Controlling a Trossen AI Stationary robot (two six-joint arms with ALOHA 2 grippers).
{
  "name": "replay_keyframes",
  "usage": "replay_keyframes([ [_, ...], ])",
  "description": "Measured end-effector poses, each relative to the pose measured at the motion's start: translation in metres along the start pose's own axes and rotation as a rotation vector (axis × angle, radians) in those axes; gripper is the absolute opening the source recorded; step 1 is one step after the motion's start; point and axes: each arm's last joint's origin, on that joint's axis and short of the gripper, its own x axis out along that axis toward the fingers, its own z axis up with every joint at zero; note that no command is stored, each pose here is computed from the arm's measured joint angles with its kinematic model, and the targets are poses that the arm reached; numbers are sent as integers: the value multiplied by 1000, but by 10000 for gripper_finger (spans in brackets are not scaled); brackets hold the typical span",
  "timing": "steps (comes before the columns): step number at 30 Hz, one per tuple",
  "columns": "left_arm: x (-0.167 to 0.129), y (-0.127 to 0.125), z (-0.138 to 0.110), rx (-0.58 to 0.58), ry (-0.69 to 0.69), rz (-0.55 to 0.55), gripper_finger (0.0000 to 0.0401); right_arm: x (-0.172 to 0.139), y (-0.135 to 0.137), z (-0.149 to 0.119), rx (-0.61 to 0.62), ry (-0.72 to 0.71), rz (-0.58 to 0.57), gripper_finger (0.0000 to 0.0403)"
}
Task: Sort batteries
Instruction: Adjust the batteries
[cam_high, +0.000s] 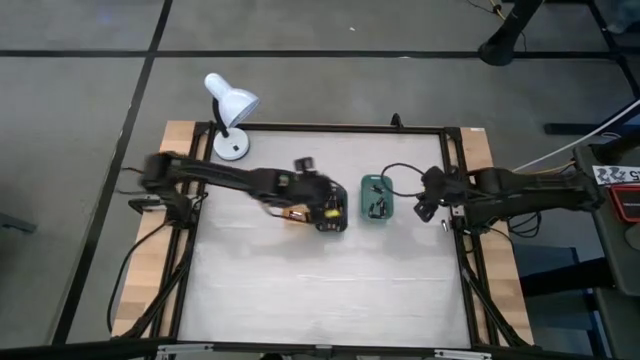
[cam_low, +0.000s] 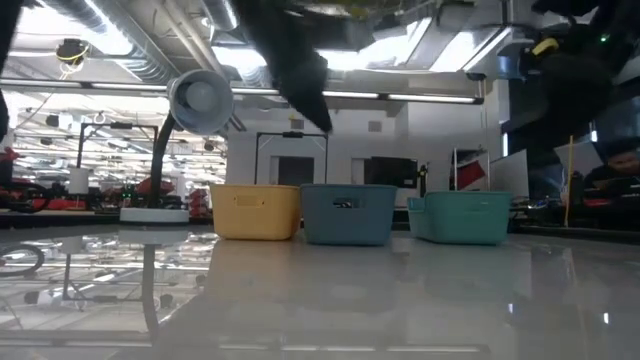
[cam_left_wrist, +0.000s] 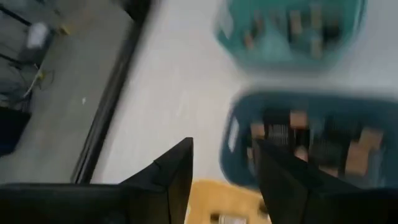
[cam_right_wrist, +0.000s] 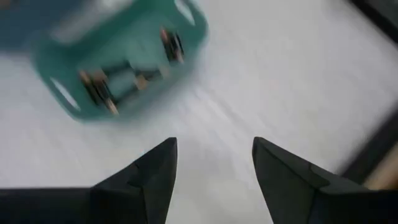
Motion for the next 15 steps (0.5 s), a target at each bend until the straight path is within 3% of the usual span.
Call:
replay_keyframes([
  [3, -19, 10, -29, -161, -210, 13, 156, 2, -3, 5, -22, 175, -80, 199],
  [5, -20, 10, -52, -220, -301, 7, 156, 8, -5, 7, -45, 310, -142, 170],
  [10, -22, 7, -89, -311, -425, -23, 156, 34, 0, 5, -65, 620, -145, 26],
  [15, -16, 7, -99, -287, -410, -7, 156, 57, 8, 1, -15, 753, -195, 11],
])
